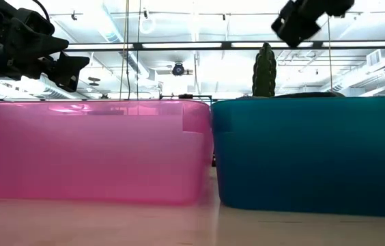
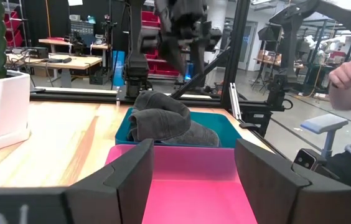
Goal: Pick & Place hat
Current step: Put the top blue cap into the pink bin
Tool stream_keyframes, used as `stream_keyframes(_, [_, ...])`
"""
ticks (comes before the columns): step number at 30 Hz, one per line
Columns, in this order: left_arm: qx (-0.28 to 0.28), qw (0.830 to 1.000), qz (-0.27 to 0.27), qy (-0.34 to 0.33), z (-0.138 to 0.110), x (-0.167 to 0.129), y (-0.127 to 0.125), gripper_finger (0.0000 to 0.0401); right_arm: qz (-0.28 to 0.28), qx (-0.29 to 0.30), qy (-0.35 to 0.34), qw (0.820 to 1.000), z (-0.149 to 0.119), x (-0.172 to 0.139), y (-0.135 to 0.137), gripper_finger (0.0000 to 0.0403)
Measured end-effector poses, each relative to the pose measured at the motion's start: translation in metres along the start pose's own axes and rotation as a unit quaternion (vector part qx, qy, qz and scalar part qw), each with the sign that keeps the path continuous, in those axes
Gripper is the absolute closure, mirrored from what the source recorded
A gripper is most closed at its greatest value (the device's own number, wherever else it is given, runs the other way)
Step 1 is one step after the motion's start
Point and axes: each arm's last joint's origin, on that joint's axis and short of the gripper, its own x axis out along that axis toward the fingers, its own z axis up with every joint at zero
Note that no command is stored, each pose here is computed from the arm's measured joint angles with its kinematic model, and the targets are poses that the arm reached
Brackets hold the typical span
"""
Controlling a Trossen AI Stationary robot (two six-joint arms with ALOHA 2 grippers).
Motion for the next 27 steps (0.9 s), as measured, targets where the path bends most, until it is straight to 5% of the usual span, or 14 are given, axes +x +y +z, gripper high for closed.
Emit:
stream_keyframes(7, [0.000, 1.000, 0.000, 0.000, 0.000, 0.000, 0.000, 0.0174, 0.009, -0.004, -0.090, 0.996, 0.016, -0.012, 0.002, 0.0213])
stream_keyframes(18, [0.011, 1.000, 0.000, -0.001, 0.000, 0.000, 0.000, 0.0174, -0.007, 0.038, -0.128, 0.991, 0.023, -0.018, -0.006, 0.0215])
stream_keyframes(27, [0.021, 1.000, 0.001, -0.001, 0.000, 0.000, 0.000, 0.0174, -0.038, -0.024, -0.212, 0.976, 0.023, -0.077, -0.018, 0.0215])
